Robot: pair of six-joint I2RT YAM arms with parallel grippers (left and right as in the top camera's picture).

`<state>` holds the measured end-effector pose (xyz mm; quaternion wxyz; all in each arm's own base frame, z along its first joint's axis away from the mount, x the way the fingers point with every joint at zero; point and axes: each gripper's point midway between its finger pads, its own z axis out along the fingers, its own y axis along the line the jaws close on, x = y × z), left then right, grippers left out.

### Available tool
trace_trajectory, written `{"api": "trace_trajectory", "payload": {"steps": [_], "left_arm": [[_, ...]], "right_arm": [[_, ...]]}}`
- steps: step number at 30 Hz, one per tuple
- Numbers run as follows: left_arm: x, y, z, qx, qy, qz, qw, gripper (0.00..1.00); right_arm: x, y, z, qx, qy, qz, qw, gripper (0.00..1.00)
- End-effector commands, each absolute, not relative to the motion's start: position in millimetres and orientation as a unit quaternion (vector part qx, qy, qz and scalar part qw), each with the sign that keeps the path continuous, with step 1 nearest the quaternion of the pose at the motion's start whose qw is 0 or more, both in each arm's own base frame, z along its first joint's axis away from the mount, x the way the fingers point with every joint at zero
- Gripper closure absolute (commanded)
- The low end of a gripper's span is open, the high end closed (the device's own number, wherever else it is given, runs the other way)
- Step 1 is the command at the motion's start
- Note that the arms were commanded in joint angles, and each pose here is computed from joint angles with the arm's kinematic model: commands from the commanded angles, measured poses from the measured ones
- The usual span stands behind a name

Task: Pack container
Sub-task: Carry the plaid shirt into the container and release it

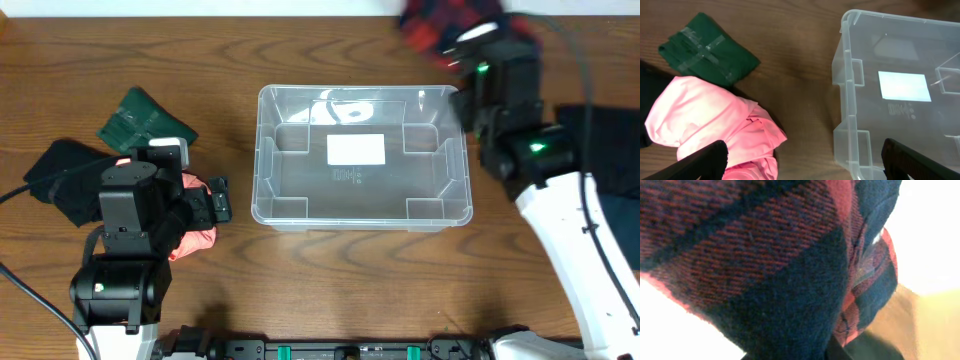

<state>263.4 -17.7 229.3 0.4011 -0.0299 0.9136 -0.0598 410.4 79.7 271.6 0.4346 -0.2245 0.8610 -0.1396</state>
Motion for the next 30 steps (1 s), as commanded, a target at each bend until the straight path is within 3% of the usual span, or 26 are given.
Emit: {"api": "trace_trajectory", "payload": {"steps": [1, 8, 17, 18, 20, 24, 30], "left_arm": [[265.4, -17.7, 240.1, -0.023, 0.908, -0.056, 0.414, 0.02], [265.3, -17.7, 240.0, -0.023, 0.909, -0.056, 0.413, 0.02], [265.3, -17.7, 240.0, -0.023, 0.909, -0.056, 0.413, 0.02], [265.3, -17.7, 240.0, -0.023, 0.909, -0.056, 0.413, 0.02], [265.3, -17.7, 240.0, -0.023, 0.909, -0.056, 0.413, 0.02], [265.4, -17.7, 240.1, -0.023, 0.908, -0.056, 0.414, 0.02], [265.3, -17.7, 240.0, -0.023, 0.909, -0.056, 0.413, 0.02]], "right_arm": [[396.9, 149.3, 252.1, -0.349, 0.834, -0.073, 0.420, 0.93], [370.7, 200.1, 173.8, -0.435, 0.845, -0.054, 0.307, 0.96], [359.2, 206.2, 78.3, -0.470, 0.862, -0.061, 0.177, 0.99], [359.4, 205.4, 74.4, -0.470, 0.863, -0.063, 0.172, 0.88], [361.6, 203.7, 75.0, -0.461, 0.867, -0.068, 0.175, 0.01], [378.0, 194.5, 116.8, -0.425, 0.868, -0.107, 0.235, 0.01], [398.2, 160.8, 226.7, -0.325, 0.850, -0.159, 0.383, 0.01]]}}
